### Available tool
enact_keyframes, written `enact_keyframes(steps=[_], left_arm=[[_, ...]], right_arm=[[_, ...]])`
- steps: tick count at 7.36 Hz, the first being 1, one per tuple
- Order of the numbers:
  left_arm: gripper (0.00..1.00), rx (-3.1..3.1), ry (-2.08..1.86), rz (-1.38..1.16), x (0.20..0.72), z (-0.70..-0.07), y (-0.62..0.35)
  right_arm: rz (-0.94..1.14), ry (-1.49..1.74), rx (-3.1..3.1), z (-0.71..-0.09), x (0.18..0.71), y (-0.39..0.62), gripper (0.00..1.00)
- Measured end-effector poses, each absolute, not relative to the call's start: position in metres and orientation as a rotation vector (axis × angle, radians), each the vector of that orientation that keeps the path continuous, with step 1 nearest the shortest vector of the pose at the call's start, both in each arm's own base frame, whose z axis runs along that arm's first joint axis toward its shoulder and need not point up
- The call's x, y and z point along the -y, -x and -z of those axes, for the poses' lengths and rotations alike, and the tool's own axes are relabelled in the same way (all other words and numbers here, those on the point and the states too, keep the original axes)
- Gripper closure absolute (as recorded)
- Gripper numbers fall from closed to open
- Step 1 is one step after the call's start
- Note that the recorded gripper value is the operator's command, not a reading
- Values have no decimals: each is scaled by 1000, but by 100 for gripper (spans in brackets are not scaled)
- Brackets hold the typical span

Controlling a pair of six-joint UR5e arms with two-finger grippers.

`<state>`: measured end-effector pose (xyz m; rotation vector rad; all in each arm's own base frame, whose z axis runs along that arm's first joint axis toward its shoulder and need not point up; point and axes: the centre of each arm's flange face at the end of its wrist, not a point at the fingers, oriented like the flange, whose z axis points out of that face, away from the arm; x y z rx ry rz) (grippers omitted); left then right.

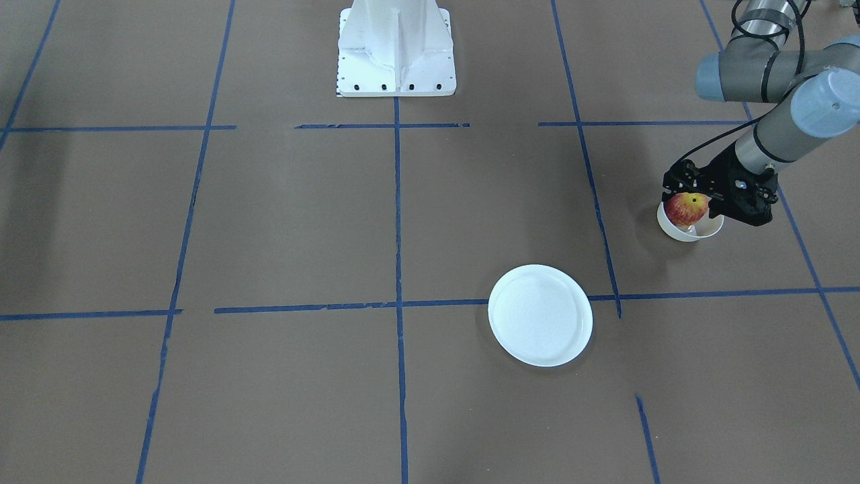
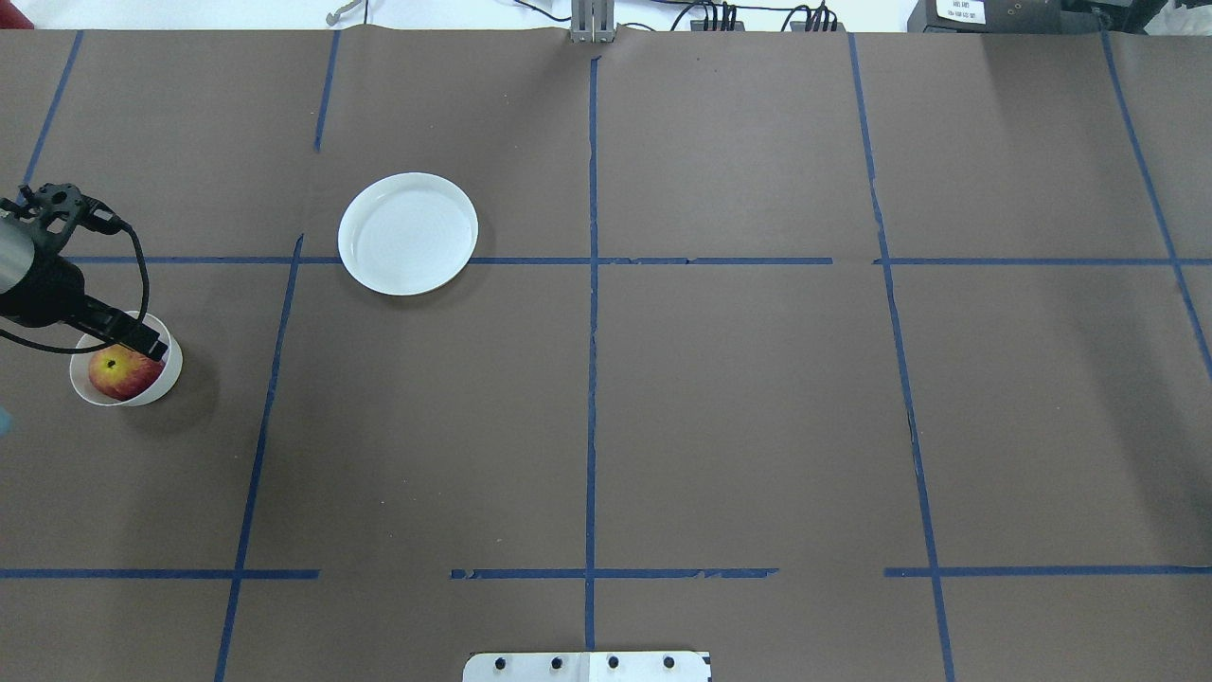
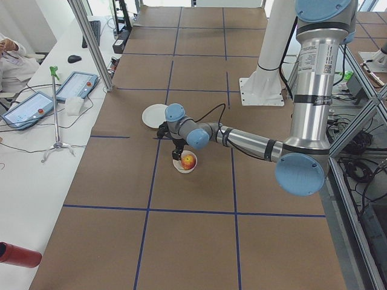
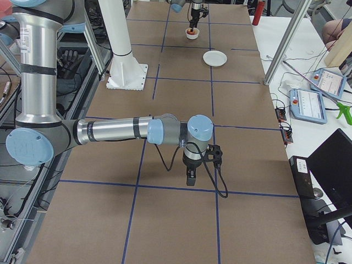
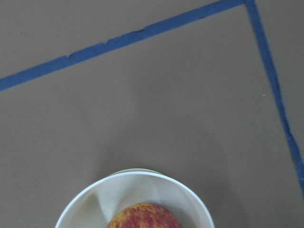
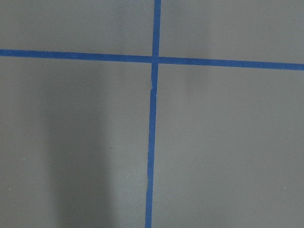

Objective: Move apple from plate to bowl

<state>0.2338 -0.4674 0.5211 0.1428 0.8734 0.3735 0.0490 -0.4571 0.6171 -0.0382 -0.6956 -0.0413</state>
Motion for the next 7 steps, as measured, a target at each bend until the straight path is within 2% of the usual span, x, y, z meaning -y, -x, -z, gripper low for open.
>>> enact_keyframes(steps=[3,7], left_arm=[[0,-831,-243,-391,468,-536,-157],[0,-708,-197,-297,482,-591,21]], right_arm=[[41,39,696,-617,457,-49,0],[43,37,696,-617,457,-49,0]])
